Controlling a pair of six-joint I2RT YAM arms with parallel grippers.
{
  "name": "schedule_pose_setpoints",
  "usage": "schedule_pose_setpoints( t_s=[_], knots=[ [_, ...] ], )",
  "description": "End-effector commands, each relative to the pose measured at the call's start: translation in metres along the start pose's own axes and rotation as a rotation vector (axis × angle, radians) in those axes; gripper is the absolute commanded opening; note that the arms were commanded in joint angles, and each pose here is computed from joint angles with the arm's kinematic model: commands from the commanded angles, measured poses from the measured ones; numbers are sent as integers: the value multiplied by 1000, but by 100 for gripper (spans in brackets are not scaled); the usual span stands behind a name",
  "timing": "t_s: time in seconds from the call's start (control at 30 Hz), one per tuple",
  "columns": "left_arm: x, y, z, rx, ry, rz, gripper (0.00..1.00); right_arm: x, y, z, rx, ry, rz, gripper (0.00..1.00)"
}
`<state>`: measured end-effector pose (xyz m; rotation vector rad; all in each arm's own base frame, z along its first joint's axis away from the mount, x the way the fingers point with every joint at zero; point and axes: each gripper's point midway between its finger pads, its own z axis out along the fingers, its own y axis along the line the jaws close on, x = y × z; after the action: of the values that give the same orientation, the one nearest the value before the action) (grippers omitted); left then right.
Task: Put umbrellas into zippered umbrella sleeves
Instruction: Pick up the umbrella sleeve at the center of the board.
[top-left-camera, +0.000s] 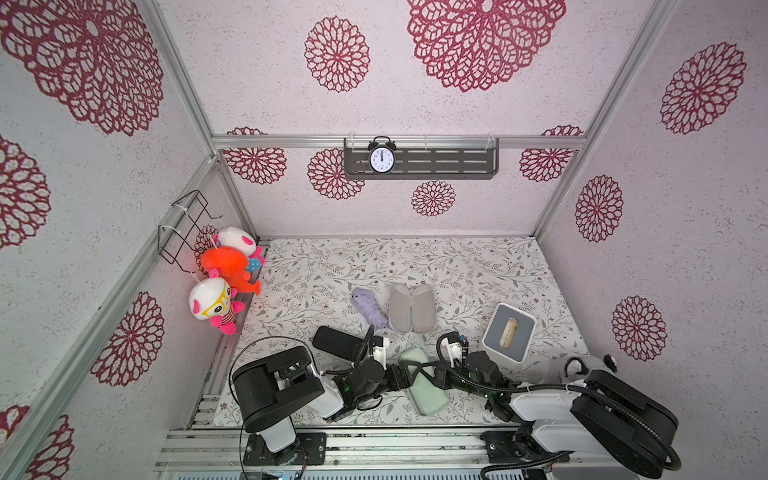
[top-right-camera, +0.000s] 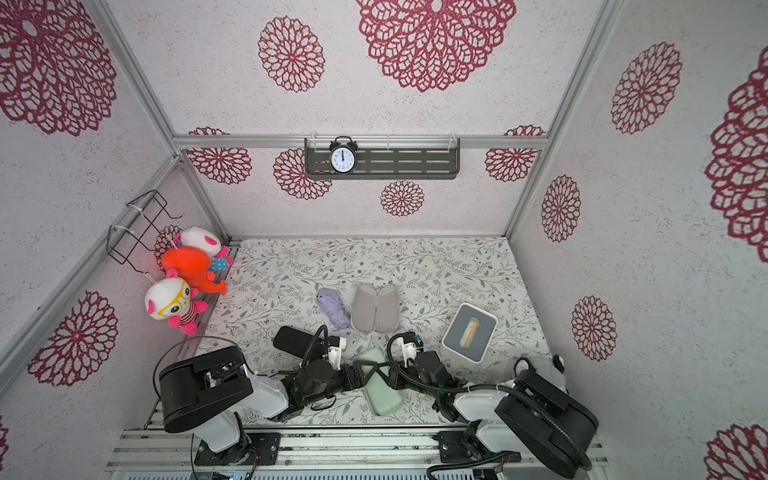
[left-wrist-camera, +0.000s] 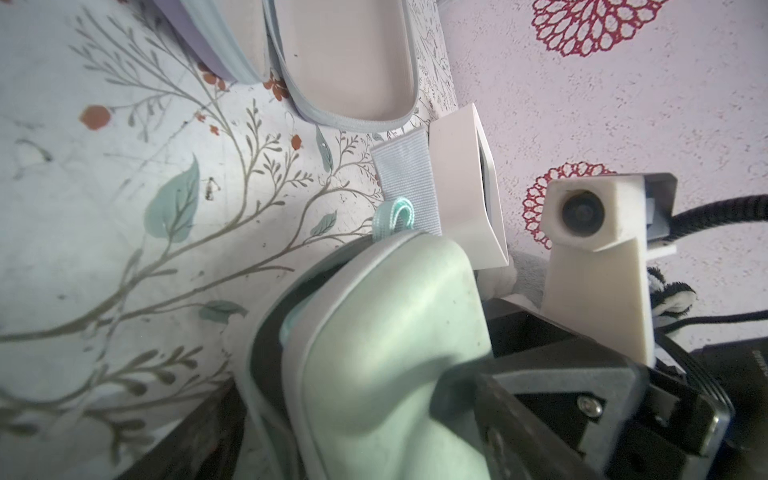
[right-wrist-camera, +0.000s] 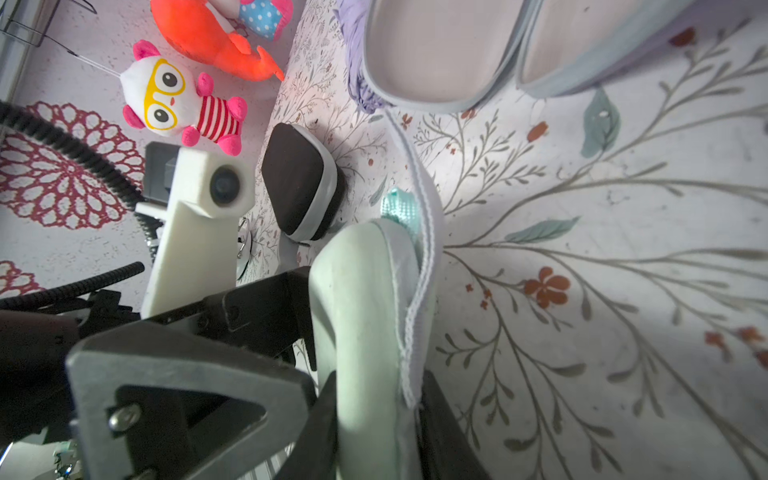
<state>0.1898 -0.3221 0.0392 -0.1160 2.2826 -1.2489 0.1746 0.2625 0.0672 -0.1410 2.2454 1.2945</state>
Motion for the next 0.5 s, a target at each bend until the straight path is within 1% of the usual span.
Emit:
schedule_pose_setpoints(
  t_s=[0.0, 0.07, 0.17, 0.2, 0.3, 0.4, 0.43, 0.47],
  knots=[
    [38, 71, -17, -266, 132, 25, 89, -13, 54, -5, -203, -28, -87, 17],
    [32, 66, -21, -251, 105, 26, 89, -12, 44, -1, -159, -27, -87, 17],
    [32, 64, -22, -298, 137, 73, 88, -16, 47, -4, -206, -37, -64, 17],
    [33, 63, -22, -304, 133, 88, 88, -17, 50, -5, -221, -44, -58, 17],
    [30, 48, -19, -223, 89, 77, 90, -21, 61, -4, -268, -55, -52, 17],
    [24, 44, -16, -219, 63, 86, 94, -19, 81, -3, -348, -45, -57, 17],
    [23, 39, -14, -196, 57, 89, 95, -18, 88, -2, -371, -36, -60, 17],
    [20, 28, -11, -145, 43, 82, 95, -15, 95, -1, -393, -23, -67, 17]
  ],
)
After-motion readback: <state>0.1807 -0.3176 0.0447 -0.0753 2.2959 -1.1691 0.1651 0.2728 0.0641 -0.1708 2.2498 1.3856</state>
